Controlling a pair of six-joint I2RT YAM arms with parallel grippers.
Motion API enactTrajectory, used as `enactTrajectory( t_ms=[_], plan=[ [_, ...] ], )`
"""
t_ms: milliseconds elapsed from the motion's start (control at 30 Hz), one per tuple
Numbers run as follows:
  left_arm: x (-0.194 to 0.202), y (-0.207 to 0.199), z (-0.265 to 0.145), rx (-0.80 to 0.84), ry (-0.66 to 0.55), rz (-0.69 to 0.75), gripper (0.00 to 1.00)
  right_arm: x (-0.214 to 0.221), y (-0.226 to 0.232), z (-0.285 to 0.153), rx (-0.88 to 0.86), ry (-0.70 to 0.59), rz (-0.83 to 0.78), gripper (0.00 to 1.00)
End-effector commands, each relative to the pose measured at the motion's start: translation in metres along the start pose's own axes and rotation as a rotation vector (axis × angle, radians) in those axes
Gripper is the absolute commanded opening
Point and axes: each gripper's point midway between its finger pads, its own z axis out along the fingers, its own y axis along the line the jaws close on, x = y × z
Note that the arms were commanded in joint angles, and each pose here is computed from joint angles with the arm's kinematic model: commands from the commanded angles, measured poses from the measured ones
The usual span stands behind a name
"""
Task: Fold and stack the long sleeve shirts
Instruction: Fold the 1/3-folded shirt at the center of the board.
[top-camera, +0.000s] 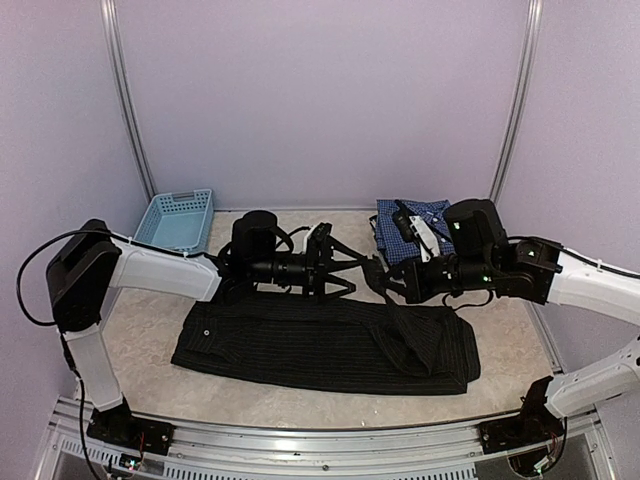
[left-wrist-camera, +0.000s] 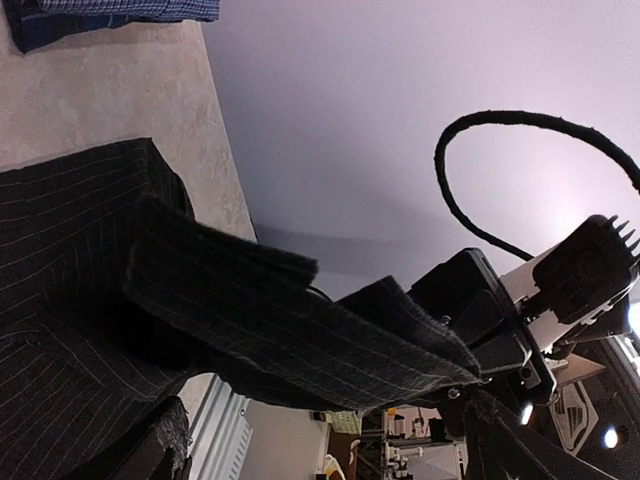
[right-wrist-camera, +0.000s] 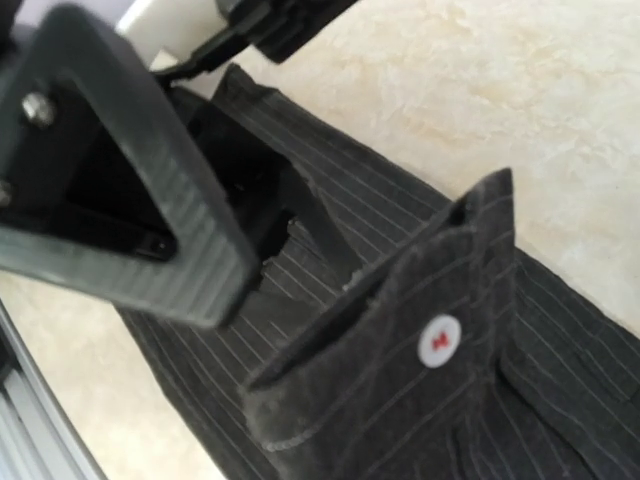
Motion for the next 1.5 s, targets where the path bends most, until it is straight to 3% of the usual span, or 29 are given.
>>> enactTrajectory(
  t_ms=[0, 567, 967, 1167, 1467],
  plan=[
    [-0.001, -0.036, 0.004, 0.108, 0.046, 0.008, 0.90, 0.008, 0.004, 0.012, 0.000, 0.016, -0.067, 0.00],
    [0.009, -0.007, -0.007, 0.080, 0.074, -0.116, 0.87, 0.018, 0.010, 0.030, 0.069, 0.045, -0.167, 0.00],
    [0.019, 0.001, -0.002, 0.076, 0.136, -0.152, 0.86, 0.031, 0.024, 0.041, 0.026, 0.103, -0.251, 0.00],
    [0.023, 0.007, 0.001, 0.072, 0.161, -0.185, 0.77, 0.038, 0.034, 0.052, 0.024, 0.138, -0.299, 0.00],
    [0.029, 0.012, -0.001, 0.086, 0.178, -0.204, 0.53, 0.035, 0.031, 0.053, 0.047, 0.131, -0.307, 0.00]
  ],
)
